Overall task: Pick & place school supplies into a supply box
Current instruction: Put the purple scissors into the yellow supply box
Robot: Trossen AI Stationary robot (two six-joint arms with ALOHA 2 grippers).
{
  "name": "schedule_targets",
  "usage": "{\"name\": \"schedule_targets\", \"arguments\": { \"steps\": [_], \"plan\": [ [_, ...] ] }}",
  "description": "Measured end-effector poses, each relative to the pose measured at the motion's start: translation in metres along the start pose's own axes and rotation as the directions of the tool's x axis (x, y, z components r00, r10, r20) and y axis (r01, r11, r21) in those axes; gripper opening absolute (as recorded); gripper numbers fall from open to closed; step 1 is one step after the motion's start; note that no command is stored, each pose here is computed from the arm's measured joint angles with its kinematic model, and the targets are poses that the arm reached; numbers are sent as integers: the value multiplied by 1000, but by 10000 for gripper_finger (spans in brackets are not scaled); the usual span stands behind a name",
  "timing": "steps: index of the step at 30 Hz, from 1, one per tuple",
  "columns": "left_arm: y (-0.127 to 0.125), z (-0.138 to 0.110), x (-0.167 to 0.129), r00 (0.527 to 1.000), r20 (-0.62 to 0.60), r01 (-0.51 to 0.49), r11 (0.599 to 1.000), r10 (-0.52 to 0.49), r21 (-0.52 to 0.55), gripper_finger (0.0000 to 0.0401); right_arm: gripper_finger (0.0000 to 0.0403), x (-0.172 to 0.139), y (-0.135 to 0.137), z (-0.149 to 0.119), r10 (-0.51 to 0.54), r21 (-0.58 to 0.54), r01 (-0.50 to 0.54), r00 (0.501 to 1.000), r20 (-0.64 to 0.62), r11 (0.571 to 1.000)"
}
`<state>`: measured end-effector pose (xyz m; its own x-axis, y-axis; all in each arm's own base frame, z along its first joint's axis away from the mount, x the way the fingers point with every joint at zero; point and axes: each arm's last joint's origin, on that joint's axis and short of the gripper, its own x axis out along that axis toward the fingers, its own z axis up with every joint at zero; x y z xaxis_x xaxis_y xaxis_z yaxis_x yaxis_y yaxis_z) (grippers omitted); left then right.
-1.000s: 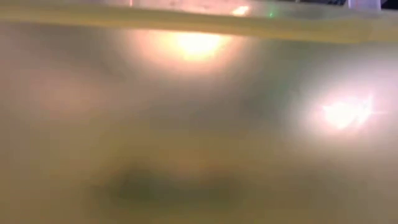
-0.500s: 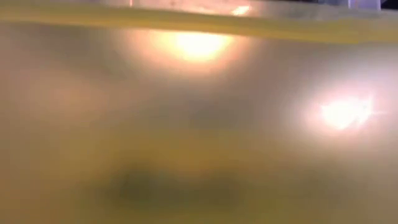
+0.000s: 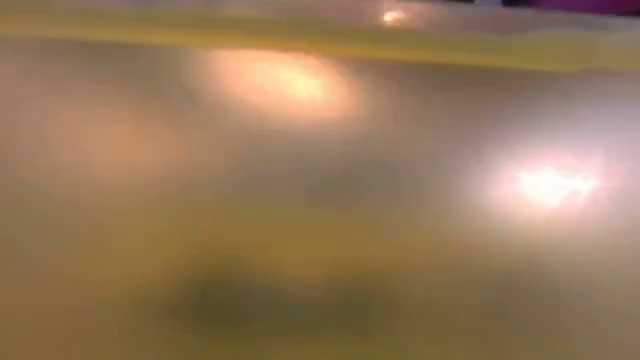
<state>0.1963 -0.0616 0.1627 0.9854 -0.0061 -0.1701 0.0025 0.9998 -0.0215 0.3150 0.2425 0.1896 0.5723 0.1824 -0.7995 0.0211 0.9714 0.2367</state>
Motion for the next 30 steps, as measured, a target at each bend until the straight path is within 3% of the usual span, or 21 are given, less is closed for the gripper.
{"name": "schedule_targets", "arguments": {
  "steps": [6, 13, 18, 24, 30],
  "plan": [
    [0, 9, -5, 999, 51, 11, 1000, -10, -17, 94, 76, 24, -3, -10, -23, -10, 22, 998, -59, 1000],
    [0, 10, -5, 998, 57, 27, 999, -26, -18, 91, 84, 28, -4, -13, -5, -2, 4, 996, -92, 1000],
    [0, 10, -5, 998, 56, 27, 999, -26, -19, 93, 85, 28, -4, -14, -1, 105, 13, 994, -107, 994],
    [0, 10, -5, 998, 57, 27, 999, -26, -19, 89, 86, 28, -8, -14, -19, 280, 56, 991, -131, 958],
    [0, 10, -5, 998, 57, 27, 999, -26, -19, 90, 86, 28, -8, -15, -20, 322, 65, 990, -140, 945]
  ]
}}
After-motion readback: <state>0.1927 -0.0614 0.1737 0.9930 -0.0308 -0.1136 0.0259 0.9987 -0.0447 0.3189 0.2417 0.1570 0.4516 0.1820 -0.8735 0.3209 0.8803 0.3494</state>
